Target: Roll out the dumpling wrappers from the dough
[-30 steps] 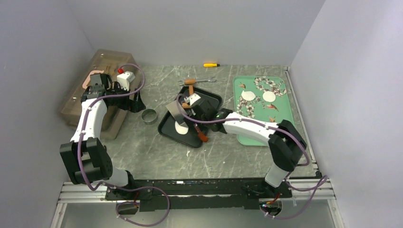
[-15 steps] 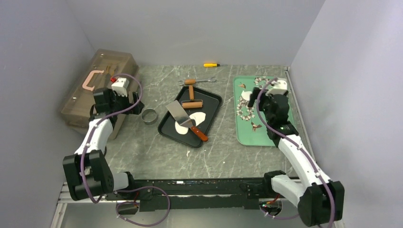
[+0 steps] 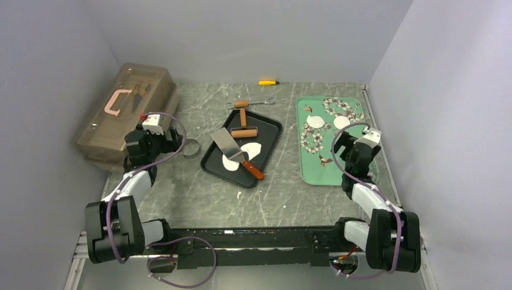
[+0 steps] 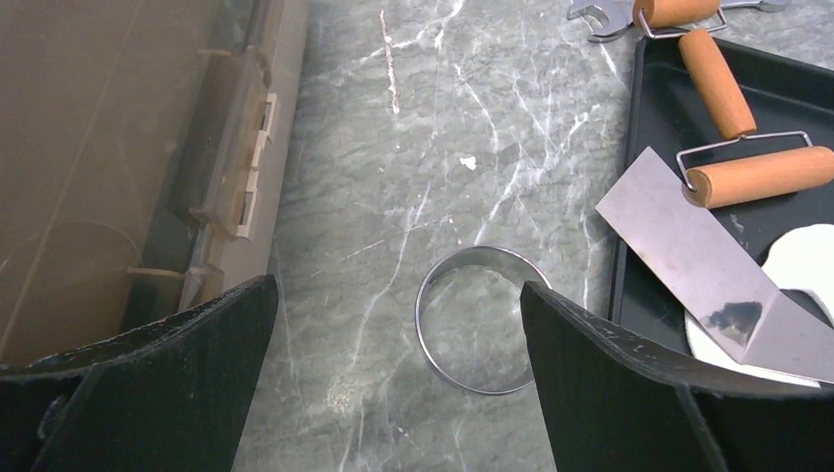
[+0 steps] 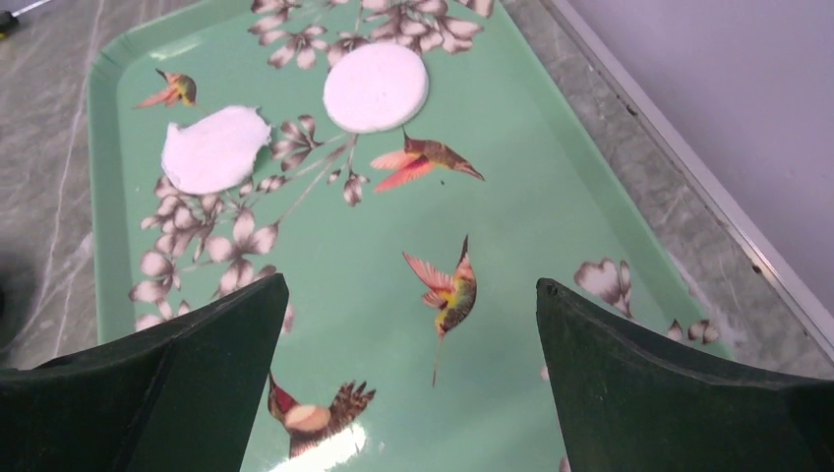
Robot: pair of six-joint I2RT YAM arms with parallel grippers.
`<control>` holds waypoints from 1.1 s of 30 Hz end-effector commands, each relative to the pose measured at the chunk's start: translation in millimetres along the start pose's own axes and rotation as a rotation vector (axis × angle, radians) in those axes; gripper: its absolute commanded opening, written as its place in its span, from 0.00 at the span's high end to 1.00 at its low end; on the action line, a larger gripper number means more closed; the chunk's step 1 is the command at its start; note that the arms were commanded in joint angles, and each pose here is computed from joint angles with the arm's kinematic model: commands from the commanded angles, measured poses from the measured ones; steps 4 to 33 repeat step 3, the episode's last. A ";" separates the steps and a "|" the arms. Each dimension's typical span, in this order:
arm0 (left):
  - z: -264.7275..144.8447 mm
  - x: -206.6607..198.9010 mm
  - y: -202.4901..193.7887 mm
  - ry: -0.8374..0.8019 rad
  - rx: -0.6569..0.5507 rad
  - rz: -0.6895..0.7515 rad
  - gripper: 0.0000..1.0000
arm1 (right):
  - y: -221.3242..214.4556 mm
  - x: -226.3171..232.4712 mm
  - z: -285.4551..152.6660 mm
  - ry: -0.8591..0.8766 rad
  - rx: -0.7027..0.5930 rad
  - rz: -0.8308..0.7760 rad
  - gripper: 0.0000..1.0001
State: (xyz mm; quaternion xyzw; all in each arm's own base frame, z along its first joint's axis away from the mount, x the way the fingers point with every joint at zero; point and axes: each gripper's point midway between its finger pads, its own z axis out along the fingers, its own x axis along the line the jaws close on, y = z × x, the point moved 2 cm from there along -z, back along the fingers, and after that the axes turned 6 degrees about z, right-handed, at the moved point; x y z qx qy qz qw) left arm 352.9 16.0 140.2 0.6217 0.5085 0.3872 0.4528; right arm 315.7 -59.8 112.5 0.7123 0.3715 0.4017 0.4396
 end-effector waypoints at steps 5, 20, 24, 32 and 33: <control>4.9 21.7 1.0 0.106 -0.056 -0.004 0.01 | 21.0 6.0 9.0 0.021 -0.124 0.035 0.00; 4.9 21.7 1.0 0.106 -0.056 -0.004 0.01 | 21.0 6.0 9.0 0.021 -0.124 0.035 0.00; 4.9 21.7 1.0 0.106 -0.056 -0.004 0.01 | 21.0 6.0 9.0 0.021 -0.124 0.035 0.00; 4.9 21.7 1.0 0.106 -0.056 -0.004 0.01 | 21.0 6.0 9.0 0.021 -0.124 0.035 0.00; 4.9 21.7 1.0 0.106 -0.056 -0.004 0.01 | 21.0 6.0 9.0 0.021 -0.124 0.035 0.00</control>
